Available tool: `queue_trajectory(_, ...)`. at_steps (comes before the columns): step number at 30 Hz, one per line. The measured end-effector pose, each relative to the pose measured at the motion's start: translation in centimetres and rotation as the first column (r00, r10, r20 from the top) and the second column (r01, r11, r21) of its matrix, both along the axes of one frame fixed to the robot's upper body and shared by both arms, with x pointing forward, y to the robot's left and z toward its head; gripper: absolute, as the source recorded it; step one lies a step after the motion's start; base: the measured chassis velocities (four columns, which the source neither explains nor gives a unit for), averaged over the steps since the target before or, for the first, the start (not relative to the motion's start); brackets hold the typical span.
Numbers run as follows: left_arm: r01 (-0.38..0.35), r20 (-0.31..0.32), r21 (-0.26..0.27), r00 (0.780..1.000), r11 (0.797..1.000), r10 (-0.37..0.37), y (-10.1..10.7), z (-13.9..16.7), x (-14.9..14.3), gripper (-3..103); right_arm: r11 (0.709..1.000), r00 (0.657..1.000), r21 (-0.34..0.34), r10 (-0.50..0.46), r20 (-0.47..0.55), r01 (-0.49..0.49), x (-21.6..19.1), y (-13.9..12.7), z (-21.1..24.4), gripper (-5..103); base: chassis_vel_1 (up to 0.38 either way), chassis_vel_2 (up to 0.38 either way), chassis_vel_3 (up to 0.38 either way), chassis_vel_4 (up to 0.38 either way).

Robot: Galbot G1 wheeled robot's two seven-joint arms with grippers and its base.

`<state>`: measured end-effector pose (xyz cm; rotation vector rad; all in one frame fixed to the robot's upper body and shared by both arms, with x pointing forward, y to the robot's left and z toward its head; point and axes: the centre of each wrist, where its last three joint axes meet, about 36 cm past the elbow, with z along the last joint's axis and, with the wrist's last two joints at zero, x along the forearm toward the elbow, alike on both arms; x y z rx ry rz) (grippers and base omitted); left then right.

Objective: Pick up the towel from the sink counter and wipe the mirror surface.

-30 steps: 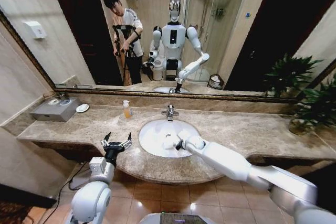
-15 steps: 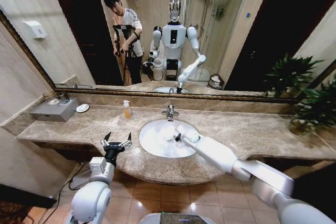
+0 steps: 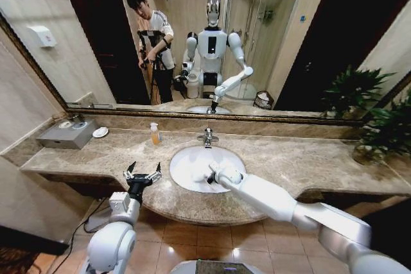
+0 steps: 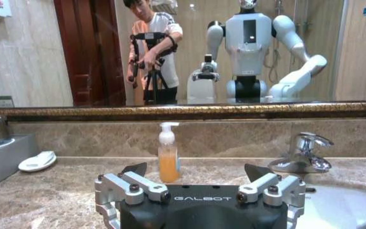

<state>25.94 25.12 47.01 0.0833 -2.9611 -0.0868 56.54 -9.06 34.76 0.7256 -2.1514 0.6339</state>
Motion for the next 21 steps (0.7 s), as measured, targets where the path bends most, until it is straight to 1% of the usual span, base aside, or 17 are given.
queue_trajectory(1, 0.000, 0.000, 0.000, 1.000, 1.000, 0.000, 0.0, 0.0, 0.0, 100, 1.000, 0.999, -0.002, -0.028, 0.040, 0.028, 1.6, -0.1, -0.3, 10, 0.000, 0.000, 0.000, 0.000)
queue_trajectory(2, 0.000, 0.000, 0.000, 1.000, 1.000, 0.000, 0.0, 0.0, 0.0, 100, 0.999, 0.998, 0.011, -0.042, 0.051, 0.042, 2.4, 0.1, -0.2, 10, 0.000, 0.000, 0.000, 0.000)
queue_trajectory(4, 0.000, 0.000, 0.000, 1.000, 1.000, 0.000, 0.0, 0.0, 0.0, 100, 0.999, 0.999, 0.028, -0.030, 0.012, 0.029, 1.9, 0.8, 0.5, 10, 0.000, 0.000, 0.000, 0.000)
queue_trajectory(5, 0.000, 0.000, 0.000, 1.000, 1.000, 0.000, 0.0, 0.0, 0.0, 100, 0.999, 0.999, 0.028, -0.030, 0.012, 0.029, 1.9, 0.8, 0.5, 10, 0.000, 0.000, 0.000, 0.000)
queue_trajectory(6, 0.000, 0.000, 0.000, 1.000, 1.000, 0.000, 0.0, 0.0, 0.0, 100, 0.999, 1.000, 0.038, -0.012, -0.015, 0.012, 1.1, 1.4, 0.8, 10, 0.000, 0.000, 0.000, 0.000)
queue_trajectory(7, 0.000, 0.000, 0.000, 1.000, 1.000, 0.000, 0.0, 0.0, 0.0, 100, 0.999, 0.998, 0.047, 0.023, -0.050, -0.021, -0.6, 2.1, 0.7, 10, 0.000, 0.000, 0.000, 0.000)
queue_trajectory(8, 0.000, 0.000, 0.000, 1.000, 1.000, 0.000, 0.0, 0.0, 0.0, 100, 0.999, 0.998, 0.047, 0.023, -0.050, -0.021, -0.6, 2.1, 0.7, 10, 0.000, 0.000, 0.000, 0.000)
queue_trajectory(10, 0.000, 0.000, 0.000, 1.000, 1.000, 0.000, 0.0, 0.0, 0.0, 100, 0.997, 0.995, 0.055, 0.057, -0.082, -0.052, -3.1, 2.9, 0.5, 10, 0.000, 0.000, 0.000, 0.000)
queue_trajectory(12, 0.000, 0.000, 0.000, 1.000, 1.000, 0.000, 0.0, 0.0, 0.0, 100, 0.996, 0.993, 0.067, 0.061, -0.104, -0.054, -4.8, 3.3, 0.5, 10, 0.000, 0.000, 0.000, 0.000)
queue_trajectory(15, 0.000, 0.000, 0.000, 1.000, 1.000, 0.000, 0.0, 0.0, 0.0, 100, 0.995, 0.991, 0.078, 0.066, -0.119, -0.057, -5.9, 3.4, 0.6, 10, 0.000, 0.000, 0.000, 0.000)
queue_trajectory(17, 0.000, 0.000, 0.000, 1.000, 1.000, 0.000, 0.0, 0.0, 0.0, 100, 0.995, 0.992, 0.081, 0.061, -0.112, -0.053, -5.8, 3.4, 0.5, 10, 0.000, 0.000, 0.000, 0.000)
queue_trajectory(19, 0.000, 0.000, 0.000, 1.000, 1.000, 0.000, 0.0, 0.0, 0.0, 100, 0.996, 0.996, 0.084, 0.027, -0.083, -0.020, -4.2, 3.7, 0.5, 10, 0.000, 0.000, 0.000, 0.000)
queue_trajectory(21, 0.000, 0.000, 0.000, 1.000, 1.000, 0.000, 0.0, 0.0, 0.0, 100, 0.996, 0.998, 0.084, 0.014, -0.066, -0.008, -3.3, 3.8, 0.7, 10, 0.000, 0.000, 0.000, 0.000)
